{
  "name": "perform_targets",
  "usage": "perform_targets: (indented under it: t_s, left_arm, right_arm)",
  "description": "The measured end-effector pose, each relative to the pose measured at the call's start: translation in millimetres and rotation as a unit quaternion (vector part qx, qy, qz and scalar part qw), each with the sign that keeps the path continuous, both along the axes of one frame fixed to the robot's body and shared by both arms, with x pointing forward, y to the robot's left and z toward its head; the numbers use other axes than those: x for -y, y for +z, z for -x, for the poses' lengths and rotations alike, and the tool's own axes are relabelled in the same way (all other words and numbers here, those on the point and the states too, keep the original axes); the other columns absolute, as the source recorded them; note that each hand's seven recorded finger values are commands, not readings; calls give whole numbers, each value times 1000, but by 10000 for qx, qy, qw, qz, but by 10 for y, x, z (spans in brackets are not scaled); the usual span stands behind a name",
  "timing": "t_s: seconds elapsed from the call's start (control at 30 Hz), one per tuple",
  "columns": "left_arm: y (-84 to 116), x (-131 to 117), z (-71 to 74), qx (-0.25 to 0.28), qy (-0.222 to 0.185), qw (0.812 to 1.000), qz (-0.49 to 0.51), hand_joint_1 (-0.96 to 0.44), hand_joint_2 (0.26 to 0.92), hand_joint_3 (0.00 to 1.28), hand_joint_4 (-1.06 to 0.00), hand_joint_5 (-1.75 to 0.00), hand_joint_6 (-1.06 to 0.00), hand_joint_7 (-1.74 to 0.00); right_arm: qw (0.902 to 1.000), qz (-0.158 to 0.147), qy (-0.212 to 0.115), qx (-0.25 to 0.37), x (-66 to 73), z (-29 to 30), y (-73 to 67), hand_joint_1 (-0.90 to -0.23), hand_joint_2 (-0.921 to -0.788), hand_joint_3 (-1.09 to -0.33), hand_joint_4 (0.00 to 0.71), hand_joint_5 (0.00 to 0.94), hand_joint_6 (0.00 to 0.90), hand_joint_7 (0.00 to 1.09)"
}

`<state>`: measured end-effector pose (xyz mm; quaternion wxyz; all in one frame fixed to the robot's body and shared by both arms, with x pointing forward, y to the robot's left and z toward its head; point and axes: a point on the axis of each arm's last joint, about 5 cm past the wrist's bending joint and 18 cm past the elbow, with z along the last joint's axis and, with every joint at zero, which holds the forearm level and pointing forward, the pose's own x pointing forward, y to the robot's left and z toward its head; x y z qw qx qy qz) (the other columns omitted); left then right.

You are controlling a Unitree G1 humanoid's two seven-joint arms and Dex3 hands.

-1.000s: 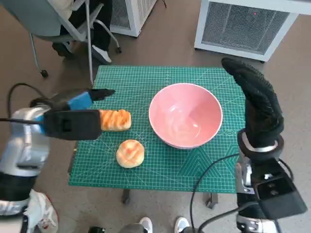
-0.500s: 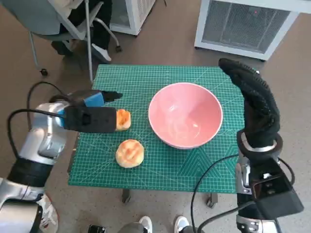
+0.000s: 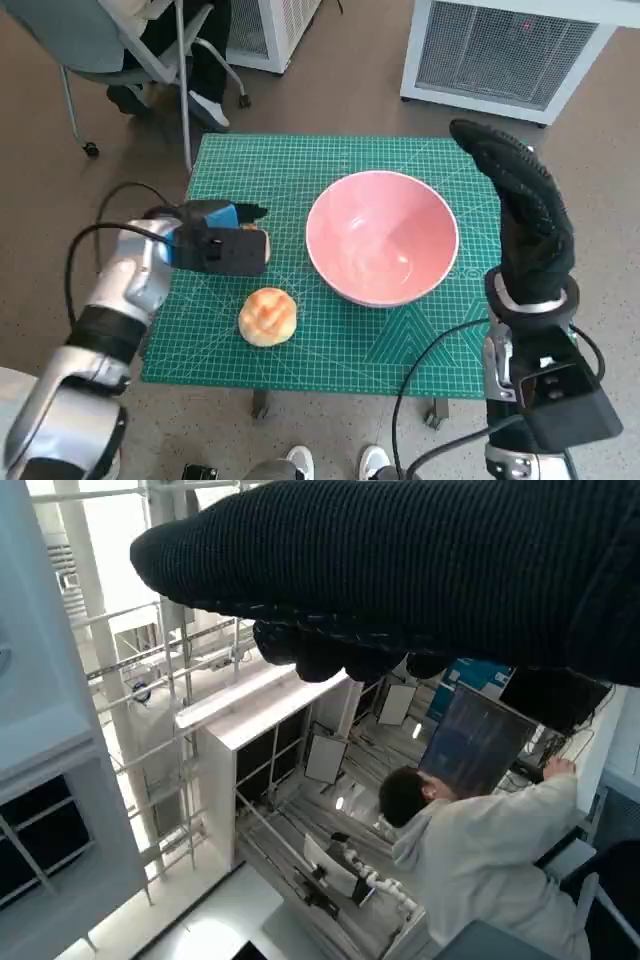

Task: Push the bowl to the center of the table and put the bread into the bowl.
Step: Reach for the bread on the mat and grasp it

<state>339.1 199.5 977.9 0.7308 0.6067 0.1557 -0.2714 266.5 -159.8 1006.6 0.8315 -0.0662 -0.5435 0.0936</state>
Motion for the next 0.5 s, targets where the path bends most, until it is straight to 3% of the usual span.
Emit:
perform_targets:
  t_s: [0.03, 0.1, 0.13, 0.2, 0.23, 0.33, 0.4, 0.5]
  left_arm:
    - [-18, 2, -1, -19, 4, 10000, 4, -86, 871, 14, -387, -947, -508, -35]
    - [-49, 7, -3, -32, -7, 10000, 11, -32, 874, 21, -439, -1337, -575, -57]
    - [-57, 8, -3, -10, -10, 10000, 8, -9, 876, 23, -464, -1484, -607, -68]
    - [-50, 8, -12, 82, -30, 10000, 1, 22, 887, 27, -457, -1612, -666, -97]
    - [-43, 7, -18, 108, -33, 9999, -6, 16, 899, 91, -503, -1538, -586, -497]
    - [-36, -1, -31, 124, -87, 9999, -80, 6, 914, 167, -524, -1385, -509, -1066]
    - [-47, -9, -31, 133, -121, 9998, -108, 4, 917, 176, -526, -1338, -509, -1197]
    - [-50, -23, -31, 137, -193, 9996, -121, 2, 920, 177, -538, -1327, -515, -1255]
  right_arm:
    - [10000, 0, 0, -1, 0, 1, -1, -358, -921, -533, 419, 14, -1, 926]
    - [10000, -2, -3, -3, 1, 2, -2, -360, -921, -532, 419, 14, -1, 926]
    - [10000, -3, -4, -2, 1, 3, -1, -361, -921, -531, 419, 14, -1, 925]
    - [10000, -5, -6, -1, 3, 5, 1, -361, -921, -531, 419, 14, 0, 925]
    - [10000, -5, -7, 0, 3, 6, 2, -362, -921, -530, 420, 15, 0, 924]
    - [10000, -7, -12, -18, 5, 11, 2, -363, -921, -528, 419, 14, 1, 920]
    - [10000, -11, -19, -33, 9, 16, -2, -365, -921, -527, 420, 15, 4, 917]
    - [10000, -22, -33, -66, 13, 29, -13, -365, -921, -525, 420, 15, 7, 913]
